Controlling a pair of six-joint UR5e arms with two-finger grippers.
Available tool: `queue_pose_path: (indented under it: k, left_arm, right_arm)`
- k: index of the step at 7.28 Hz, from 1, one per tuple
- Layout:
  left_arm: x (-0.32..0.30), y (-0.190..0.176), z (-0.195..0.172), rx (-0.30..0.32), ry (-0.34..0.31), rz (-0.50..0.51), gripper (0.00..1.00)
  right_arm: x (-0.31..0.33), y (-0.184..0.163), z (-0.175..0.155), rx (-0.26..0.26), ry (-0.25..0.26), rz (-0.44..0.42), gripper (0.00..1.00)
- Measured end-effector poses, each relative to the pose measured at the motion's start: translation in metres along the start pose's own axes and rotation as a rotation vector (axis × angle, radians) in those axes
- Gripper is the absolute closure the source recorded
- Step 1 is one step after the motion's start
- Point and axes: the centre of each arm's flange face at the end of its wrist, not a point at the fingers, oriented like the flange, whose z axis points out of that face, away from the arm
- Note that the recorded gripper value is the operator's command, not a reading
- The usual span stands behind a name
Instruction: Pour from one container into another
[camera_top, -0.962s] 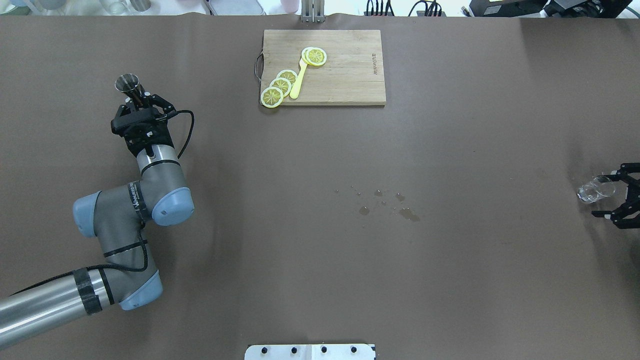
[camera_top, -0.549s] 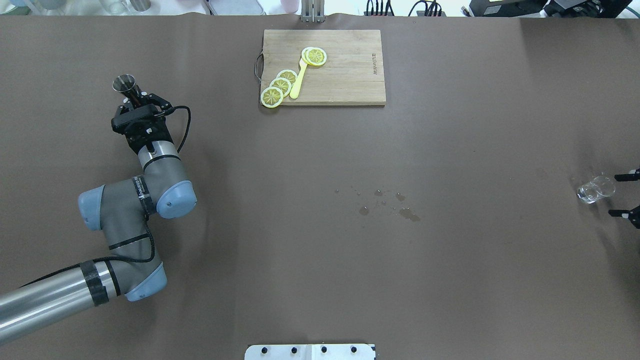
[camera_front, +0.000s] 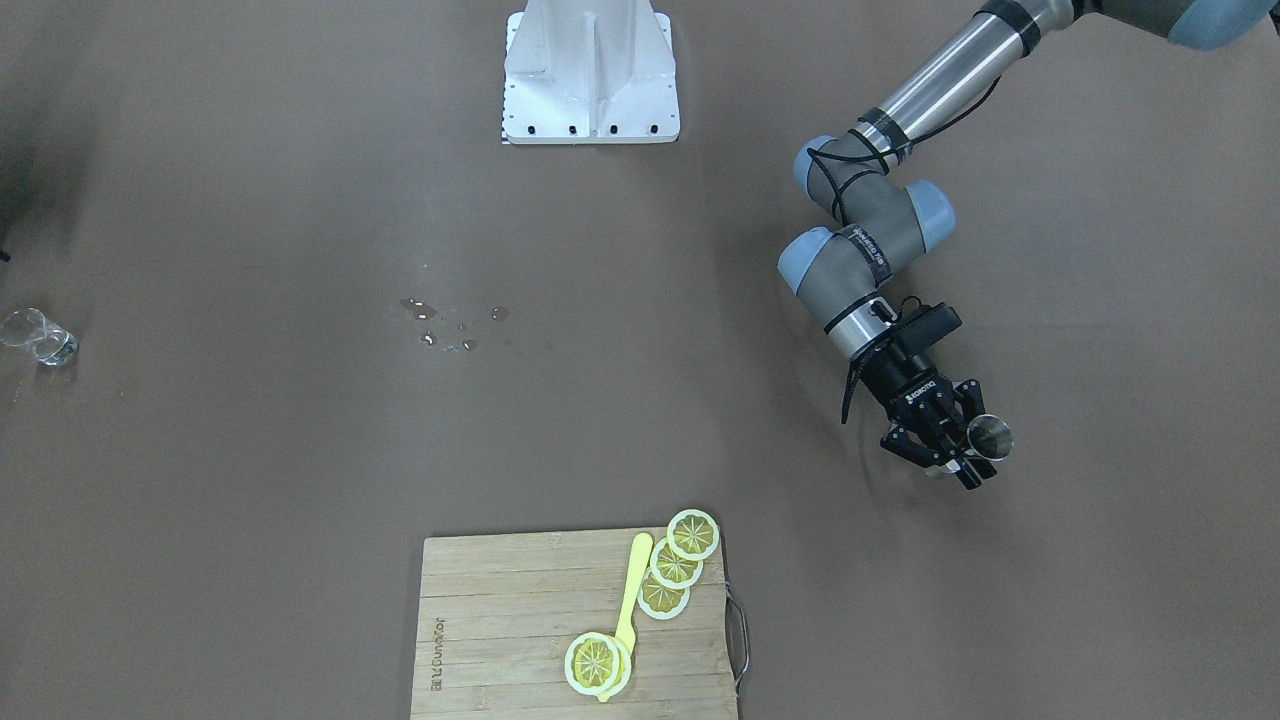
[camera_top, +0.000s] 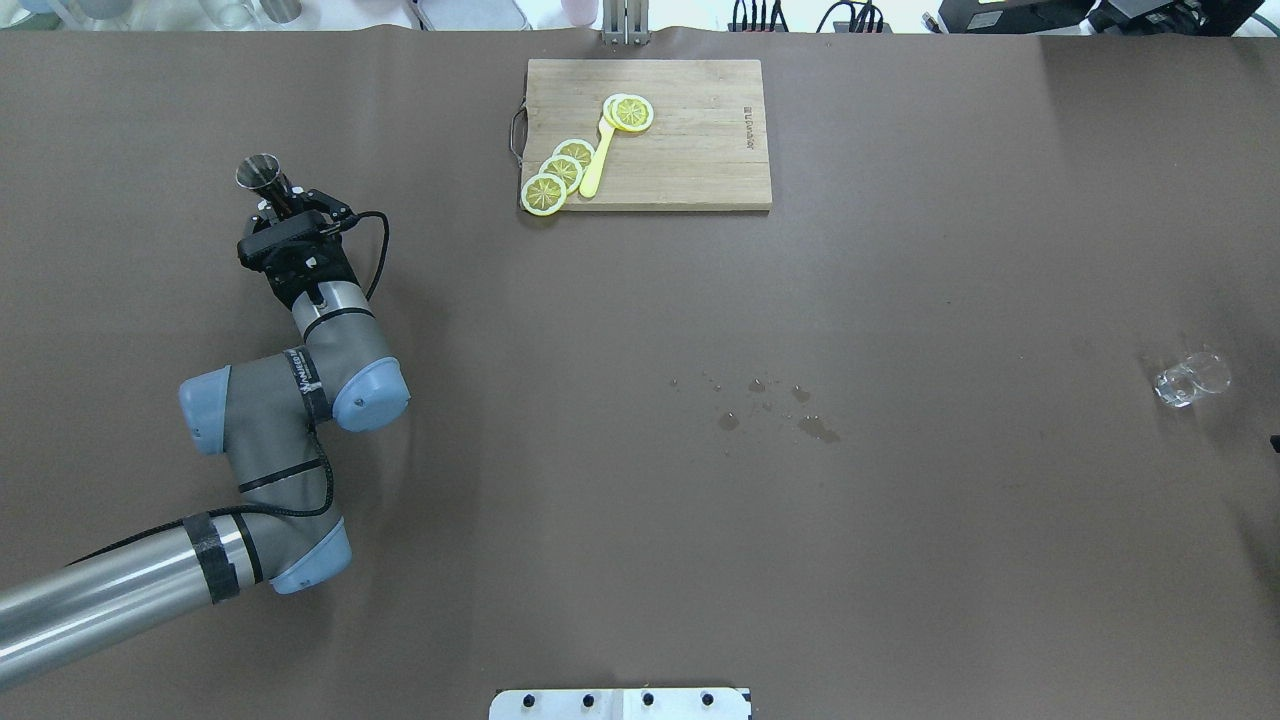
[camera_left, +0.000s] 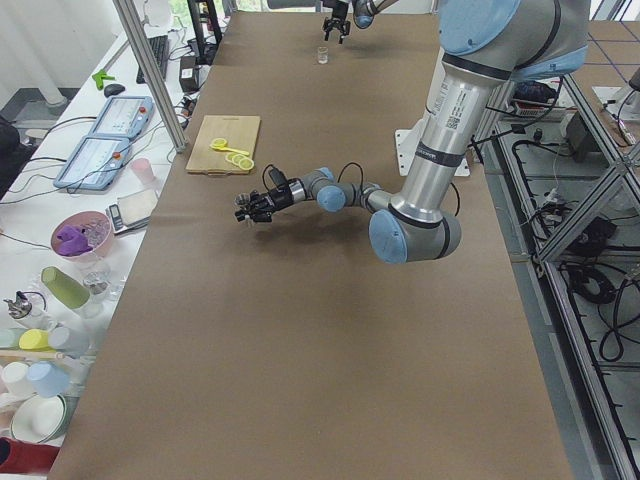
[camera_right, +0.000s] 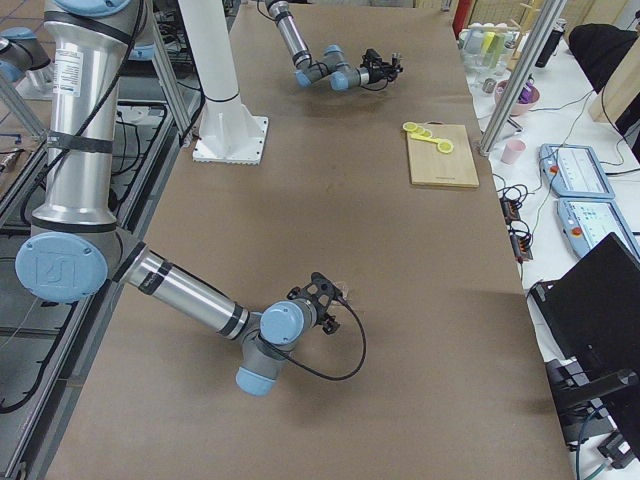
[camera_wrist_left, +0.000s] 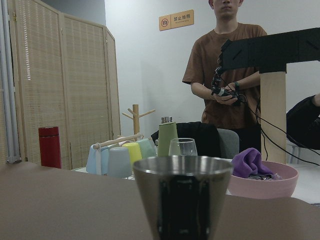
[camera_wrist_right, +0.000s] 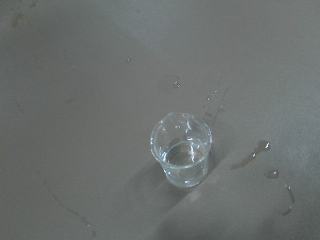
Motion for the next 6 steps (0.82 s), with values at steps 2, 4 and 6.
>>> queue_pose_path:
  k: [2, 4, 6]
  left_arm:
    - [0.006, 0.001, -0.003, -0.002, 0.003, -0.005, 1.0]
    - [0.012, 0.002, -0.009, -0.005, 0.012, -0.009, 1.0]
    - [0.019, 0.003, -0.017, -0.012, 0.021, -0.011, 1.0]
  right_arm:
    - [0.003, 0.009, -0.009, -0.043, -0.002, 0.114, 0.0]
    - [0.009, 0.023, -0.013, -0.085, 0.03, 0.203, 0.0]
    - [0.023, 0.024, -0.014, -0.12, 0.115, 0.282, 0.0]
